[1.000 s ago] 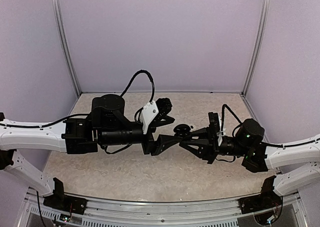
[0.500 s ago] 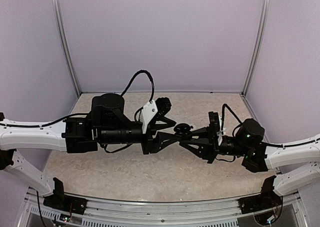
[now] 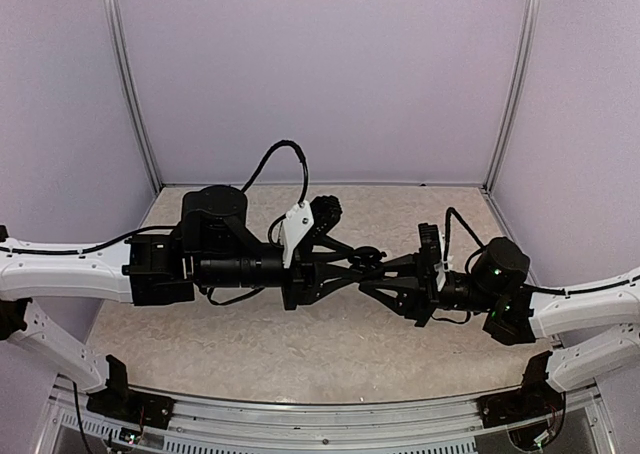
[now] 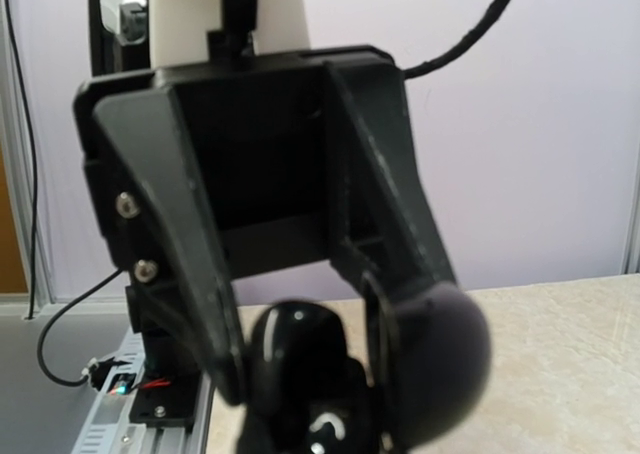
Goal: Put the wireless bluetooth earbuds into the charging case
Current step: Adjust the right earbud in the right side groove of the charging case.
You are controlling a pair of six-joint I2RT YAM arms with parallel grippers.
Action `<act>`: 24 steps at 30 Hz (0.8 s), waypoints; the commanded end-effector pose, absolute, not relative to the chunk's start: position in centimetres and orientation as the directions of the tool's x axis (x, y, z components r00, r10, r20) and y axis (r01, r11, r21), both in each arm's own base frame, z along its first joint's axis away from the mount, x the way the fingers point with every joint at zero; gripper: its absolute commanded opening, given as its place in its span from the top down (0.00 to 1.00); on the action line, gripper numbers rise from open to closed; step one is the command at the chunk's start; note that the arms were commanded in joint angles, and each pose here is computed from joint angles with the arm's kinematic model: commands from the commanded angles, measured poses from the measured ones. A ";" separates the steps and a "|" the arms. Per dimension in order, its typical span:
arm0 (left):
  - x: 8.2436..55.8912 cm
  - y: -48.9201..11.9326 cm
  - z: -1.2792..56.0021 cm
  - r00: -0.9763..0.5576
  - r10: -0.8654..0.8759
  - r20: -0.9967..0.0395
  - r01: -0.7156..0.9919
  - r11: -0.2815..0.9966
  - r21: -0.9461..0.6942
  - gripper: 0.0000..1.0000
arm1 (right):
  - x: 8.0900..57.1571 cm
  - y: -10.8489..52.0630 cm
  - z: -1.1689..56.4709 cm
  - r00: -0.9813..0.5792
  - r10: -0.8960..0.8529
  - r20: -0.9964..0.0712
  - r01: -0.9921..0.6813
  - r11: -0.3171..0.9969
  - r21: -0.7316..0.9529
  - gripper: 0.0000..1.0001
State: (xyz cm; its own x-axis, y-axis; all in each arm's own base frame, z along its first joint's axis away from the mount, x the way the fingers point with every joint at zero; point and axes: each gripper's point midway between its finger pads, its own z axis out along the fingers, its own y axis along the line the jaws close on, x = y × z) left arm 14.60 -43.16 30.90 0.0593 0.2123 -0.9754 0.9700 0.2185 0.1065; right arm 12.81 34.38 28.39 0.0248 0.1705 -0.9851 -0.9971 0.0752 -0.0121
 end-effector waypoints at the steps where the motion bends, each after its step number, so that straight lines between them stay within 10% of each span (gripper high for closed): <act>1: 16.9 -42.2 32.8 0.060 0.180 -0.982 0.945 0.306 0.114 0.59 | 10.7 34.3 28.8 0.050 0.199 -0.979 -0.998 -0.026 -0.057 1.00; 24: 17.5 -41.8 33.4 0.035 0.155 -0.987 0.953 0.291 0.080 0.52 | 9.1 34.4 28.4 0.072 0.197 -0.978 -0.990 -0.104 -0.094 1.00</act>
State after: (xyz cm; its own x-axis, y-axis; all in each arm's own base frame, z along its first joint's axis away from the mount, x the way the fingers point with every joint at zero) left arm 14.29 -43.05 30.76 0.0318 0.2072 -0.9778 0.9833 0.1690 0.0678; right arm 12.07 34.53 28.20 0.0399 0.1716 -0.9844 -0.9989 0.0294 -0.0354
